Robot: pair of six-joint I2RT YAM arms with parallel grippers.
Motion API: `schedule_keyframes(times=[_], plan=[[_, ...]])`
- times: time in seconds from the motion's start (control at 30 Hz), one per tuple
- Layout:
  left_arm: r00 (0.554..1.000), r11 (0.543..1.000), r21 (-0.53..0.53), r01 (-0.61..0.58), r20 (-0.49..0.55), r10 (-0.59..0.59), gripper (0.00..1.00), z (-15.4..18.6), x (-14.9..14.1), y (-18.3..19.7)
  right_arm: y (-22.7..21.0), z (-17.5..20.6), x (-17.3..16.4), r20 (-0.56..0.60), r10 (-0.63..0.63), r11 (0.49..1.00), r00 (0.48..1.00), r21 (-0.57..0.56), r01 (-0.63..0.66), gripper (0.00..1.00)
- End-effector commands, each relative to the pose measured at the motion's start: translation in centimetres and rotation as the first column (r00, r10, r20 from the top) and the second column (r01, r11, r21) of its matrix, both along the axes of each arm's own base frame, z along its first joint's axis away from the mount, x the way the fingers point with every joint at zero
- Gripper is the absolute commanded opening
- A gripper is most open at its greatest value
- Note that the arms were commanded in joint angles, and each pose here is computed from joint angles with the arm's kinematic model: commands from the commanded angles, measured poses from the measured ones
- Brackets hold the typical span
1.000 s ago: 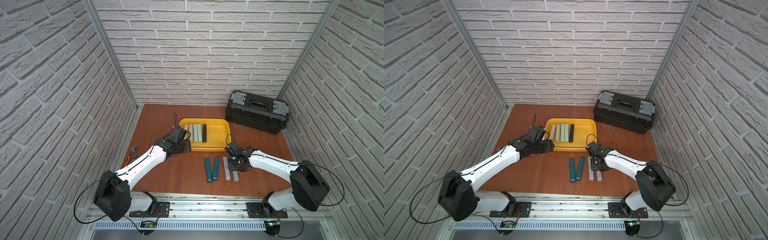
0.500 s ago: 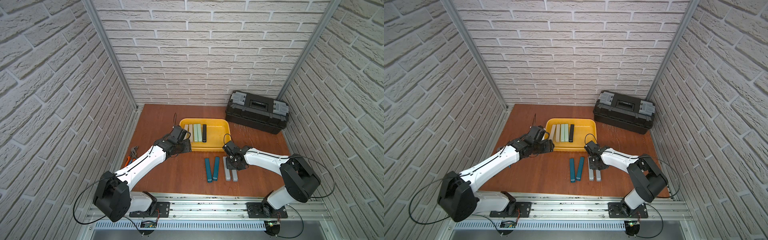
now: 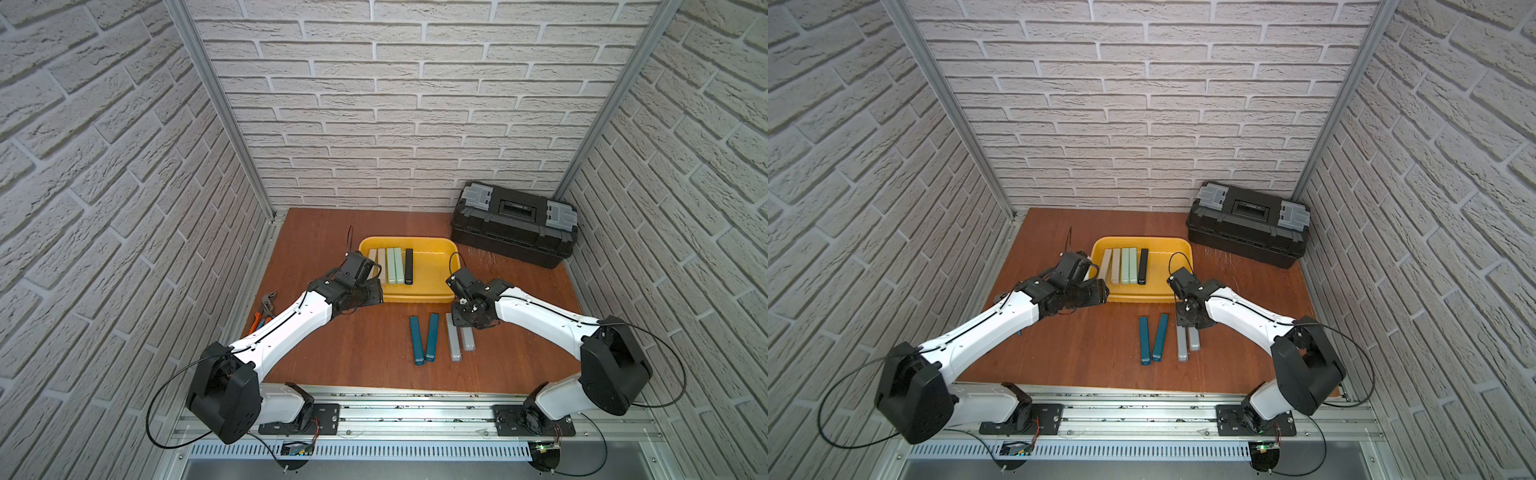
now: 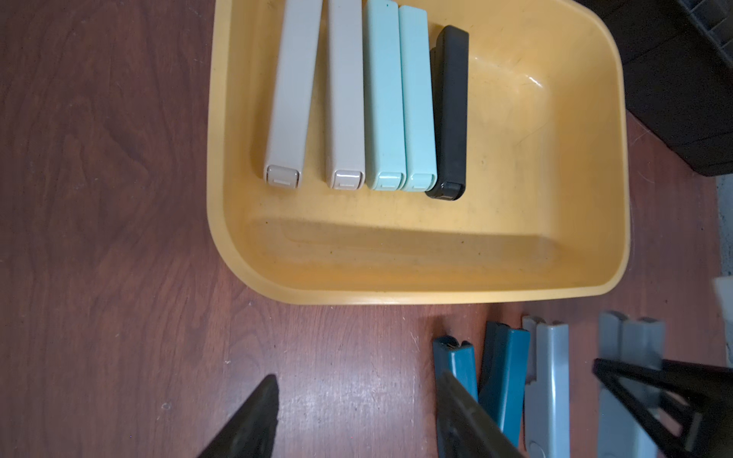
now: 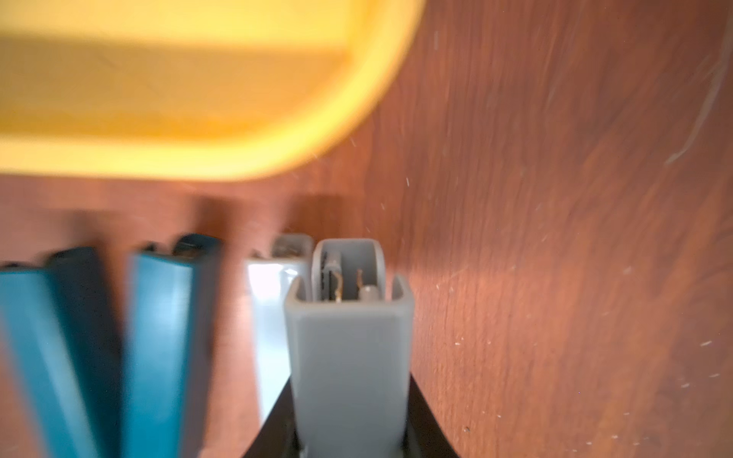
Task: Put the pruning pliers into the storage box
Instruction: Pick up the pruning pliers from the center of the board, then place the pruning pliers in the storage box.
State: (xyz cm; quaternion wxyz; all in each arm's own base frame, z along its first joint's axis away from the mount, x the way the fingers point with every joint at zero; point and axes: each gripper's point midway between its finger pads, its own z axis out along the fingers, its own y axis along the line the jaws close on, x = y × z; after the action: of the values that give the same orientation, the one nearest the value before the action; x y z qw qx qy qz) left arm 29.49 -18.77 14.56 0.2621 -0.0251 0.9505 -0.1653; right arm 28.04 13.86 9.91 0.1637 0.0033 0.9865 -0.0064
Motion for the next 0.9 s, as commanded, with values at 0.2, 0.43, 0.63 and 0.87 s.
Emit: schedule_keyframes(times=[0.2,0.43,0.63,0.87], plan=[[0.999,0.999,-0.029,-0.033,0.037,0.034,0.64,0.4,-0.6,0.6,4.0,9.0,8.1,0.154,0.119,0.993,0.981,-0.020,-0.117,0.20],[0.996,0.998,0.000,-0.057,0.068,0.057,0.64,1.9,-1.4,2.1,8.5,8.6,14.3,0.195,0.136,0.988,0.971,0.044,-0.147,0.20],[0.996,0.997,-0.012,-0.075,0.056,0.075,0.64,1.5,-2.2,2.6,9.6,4.4,18.4,0.147,0.105,0.991,0.984,0.064,-0.116,0.21],[0.992,0.995,-0.026,-0.101,0.067,0.103,0.64,1.4,-2.8,3.4,9.4,0.2,20.4,0.067,0.075,0.995,0.995,0.067,-0.080,0.20]])
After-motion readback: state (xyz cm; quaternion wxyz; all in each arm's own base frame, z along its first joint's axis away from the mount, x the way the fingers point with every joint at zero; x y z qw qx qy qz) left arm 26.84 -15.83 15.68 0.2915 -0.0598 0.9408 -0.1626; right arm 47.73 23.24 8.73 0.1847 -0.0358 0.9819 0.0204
